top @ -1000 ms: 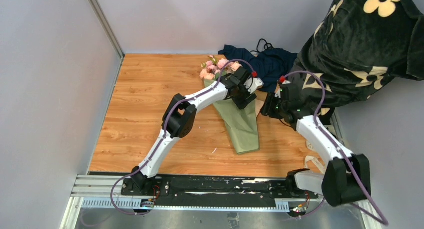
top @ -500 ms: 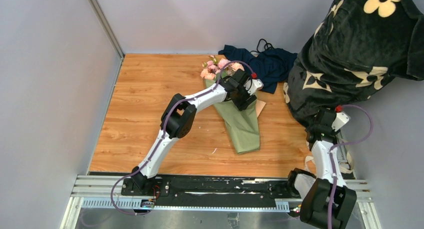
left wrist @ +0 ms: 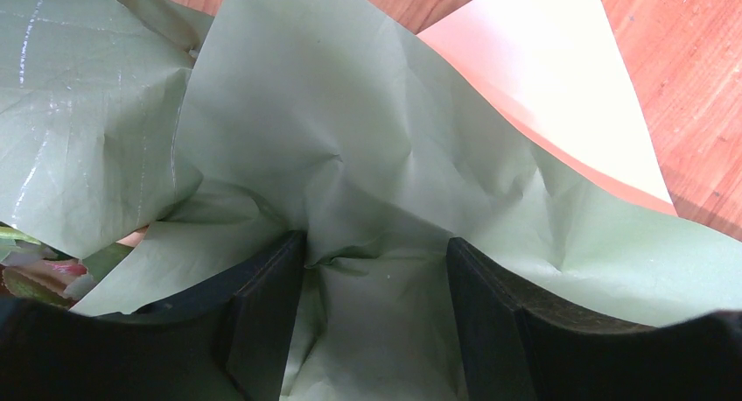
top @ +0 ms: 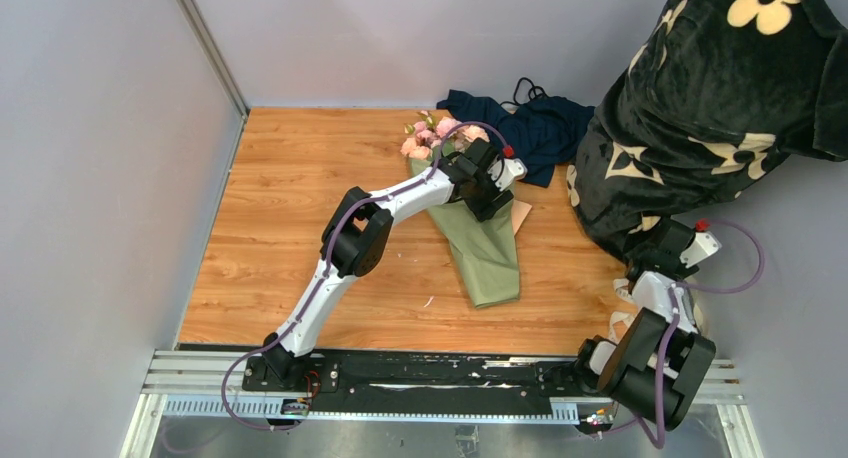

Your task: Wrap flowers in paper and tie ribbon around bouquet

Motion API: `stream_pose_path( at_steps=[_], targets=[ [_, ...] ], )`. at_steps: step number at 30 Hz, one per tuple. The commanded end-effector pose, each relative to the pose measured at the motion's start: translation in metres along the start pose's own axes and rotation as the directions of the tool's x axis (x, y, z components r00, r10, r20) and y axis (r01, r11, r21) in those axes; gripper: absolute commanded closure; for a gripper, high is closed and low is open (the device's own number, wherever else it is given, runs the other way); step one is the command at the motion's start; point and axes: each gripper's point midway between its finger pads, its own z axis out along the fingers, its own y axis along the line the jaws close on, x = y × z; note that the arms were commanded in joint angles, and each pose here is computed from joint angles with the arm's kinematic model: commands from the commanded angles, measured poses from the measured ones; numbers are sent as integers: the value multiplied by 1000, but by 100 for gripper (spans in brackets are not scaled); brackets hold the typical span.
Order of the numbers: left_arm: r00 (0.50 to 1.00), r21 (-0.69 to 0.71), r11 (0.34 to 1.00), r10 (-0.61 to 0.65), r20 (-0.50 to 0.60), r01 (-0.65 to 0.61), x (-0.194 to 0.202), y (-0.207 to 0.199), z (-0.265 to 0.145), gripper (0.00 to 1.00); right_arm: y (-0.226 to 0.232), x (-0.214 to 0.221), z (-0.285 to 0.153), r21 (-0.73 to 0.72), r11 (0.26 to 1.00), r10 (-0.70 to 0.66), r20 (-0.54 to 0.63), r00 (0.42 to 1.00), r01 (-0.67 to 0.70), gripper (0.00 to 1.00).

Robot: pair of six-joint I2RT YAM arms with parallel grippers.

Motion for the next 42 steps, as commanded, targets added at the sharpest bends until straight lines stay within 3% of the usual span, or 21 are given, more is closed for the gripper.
stream_pose_path(
  at_steps=[1, 4, 7, 12, 17, 21, 23, 26, 28, 30, 31, 33, 34, 37, 42],
  targets=[
    [982, 67, 998, -4, -190, 17, 62, -26, 12, 35, 20, -16, 8, -81, 997, 3, 14, 1000, -2, 41],
    [981, 72, 997, -5, -195, 20, 63, -28, 12, 35, 19, -6, 12, -76, 997, 1, -25, 1000, -3, 51],
    [981, 73, 997, 0, -195, 15, 63, -29, 12, 35, 14, -12, 3, -60, 998, 1, -9, 1000, -2, 84],
    [981, 67, 998, 5, -194, 8, 62, -28, 12, 35, 3, -36, -24, -37, 999, 29, 105, 994, -25, 100],
    [978, 82, 996, -27, -205, 45, 67, -34, 13, 35, 13, -70, -71, -127, 992, 40, 212, 976, -13, 100],
    [980, 95, 994, -37, -198, 56, 64, -36, 14, 35, 56, -80, -133, -354, 930, 2, 260, 966, 93, 100],
    [980, 99, 994, -25, -200, 46, 62, -36, 13, 35, 93, -55, -162, -530, 831, -46, 231, 972, 165, 100],
    [981, 92, 996, 3, -195, 15, 58, -32, 9, 35, 144, 24, -189, -736, 634, -214, 127, 969, 236, 100],
    [981, 85, 996, 12, -193, 5, 57, -30, 7, 35, 151, 81, -191, -748, 577, -416, 75, 906, 327, 100],
    [981, 91, 996, 11, -193, 7, 57, -31, 6, 35, 136, 115, -182, -676, 587, -591, 20, 807, 446, 91],
    [981, 98, 995, 8, -192, 11, 57, -33, 6, 35, 131, 129, -178, -664, 572, -656, -17, 754, 482, 79],
    [982, 102, 995, 3, -191, 17, 56, -34, 7, 35, 123, 145, -168, -641, 558, -743, -102, 662, 527, 63],
    [982, 103, 994, 1, -191, 19, 57, -34, 8, 34, 112, 147, -165, -616, 568, -773, -171, 611, 546, 60],
    [981, 107, 994, -9, -192, 30, 57, -36, 9, 34, 121, 132, -171, -629, 560, -780, -183, 598, 539, 55],
    [981, 115, 993, -12, -193, 35, 58, -38, 9, 34, 168, 119, -199, -793, 420, -766, -48, 642, 441, 45]
  ],
)
